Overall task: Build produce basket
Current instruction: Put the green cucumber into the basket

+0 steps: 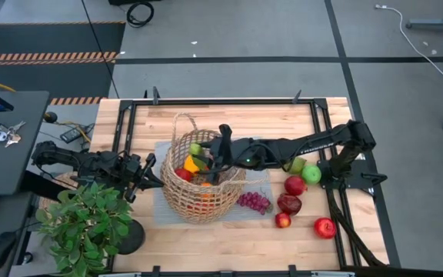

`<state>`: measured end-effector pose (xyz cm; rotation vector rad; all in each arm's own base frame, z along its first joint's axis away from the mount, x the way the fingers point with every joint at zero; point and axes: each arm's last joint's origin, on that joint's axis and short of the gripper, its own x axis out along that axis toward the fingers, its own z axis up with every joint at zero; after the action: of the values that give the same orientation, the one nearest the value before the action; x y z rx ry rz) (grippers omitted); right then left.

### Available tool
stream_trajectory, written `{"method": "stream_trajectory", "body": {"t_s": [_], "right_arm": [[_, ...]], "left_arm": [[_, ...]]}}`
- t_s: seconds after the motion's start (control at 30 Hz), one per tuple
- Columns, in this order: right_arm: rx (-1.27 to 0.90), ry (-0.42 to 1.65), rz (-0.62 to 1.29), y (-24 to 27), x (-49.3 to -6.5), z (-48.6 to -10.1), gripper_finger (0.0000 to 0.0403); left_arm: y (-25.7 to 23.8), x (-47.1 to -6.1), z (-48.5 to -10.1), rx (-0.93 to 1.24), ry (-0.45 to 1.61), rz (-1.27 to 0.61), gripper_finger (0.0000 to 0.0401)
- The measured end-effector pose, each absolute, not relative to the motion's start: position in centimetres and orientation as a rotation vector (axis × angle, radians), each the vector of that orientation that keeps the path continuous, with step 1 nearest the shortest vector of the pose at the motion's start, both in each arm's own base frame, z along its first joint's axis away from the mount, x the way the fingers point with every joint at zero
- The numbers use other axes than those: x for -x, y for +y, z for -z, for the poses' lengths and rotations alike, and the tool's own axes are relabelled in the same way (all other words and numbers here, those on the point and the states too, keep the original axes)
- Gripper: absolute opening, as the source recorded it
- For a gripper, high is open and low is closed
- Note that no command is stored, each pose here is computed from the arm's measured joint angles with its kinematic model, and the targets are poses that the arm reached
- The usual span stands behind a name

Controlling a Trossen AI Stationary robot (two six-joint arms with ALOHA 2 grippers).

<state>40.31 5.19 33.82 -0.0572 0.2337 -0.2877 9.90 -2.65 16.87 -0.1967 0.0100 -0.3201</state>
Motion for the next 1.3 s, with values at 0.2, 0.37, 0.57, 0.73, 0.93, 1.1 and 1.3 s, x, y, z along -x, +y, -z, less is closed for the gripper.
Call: {"method": "stream_trajectory", "body": {"t_s": [0.2, 0.37, 0.57, 0.73, 0.93, 1.1, 1.3], "right_arm": [[-0.07, 0.304, 0.223, 4.0, -40.6, -32.8, 0.0158], [-0.13, 0.384, 0.16, 3.4, -42.0, -30.3, 0.0158], [-0.201, 0.483, 0.111, 2.2, -43.9, -26.2, 0.0158], [-0.248, 0.529, 0.071, 1.2, -45.6, -24.4, 0.0158], [-0.204, 0.567, 0.052, 0.8, -46.7, -24.8, 0.0158], [-0.197, 0.565, 0.052, 0.6, -46.5, -25.4, 0.0173], [-0.198, 0.577, 0.054, 0.6, -46.4, -25.4, 0.0237]], "left_arm": [[-2.7, -9.9, -16.9, 0.197, 0.01, 0.32, 0.0032], [-2.7, -9.9, -16.9, 0.197, 0.007, 0.32, 0.0028], [-2.7, -9.9, -16.9, 0.197, 0.006, 0.321, 0.0035], [-2.6, -9.9, -16.9, 0.197, 0.005, 0.321, 0.0032], [-2.7, -9.9, -16.9, 0.197, 0.006, 0.321, 0.0029], [-2.7, -9.9, -16.9, 0.197, 0.005, 0.32, 0.0036], [-2.7, -9.9, -16.9, 0.197, 0.003, 0.321, 0.0031]]}}
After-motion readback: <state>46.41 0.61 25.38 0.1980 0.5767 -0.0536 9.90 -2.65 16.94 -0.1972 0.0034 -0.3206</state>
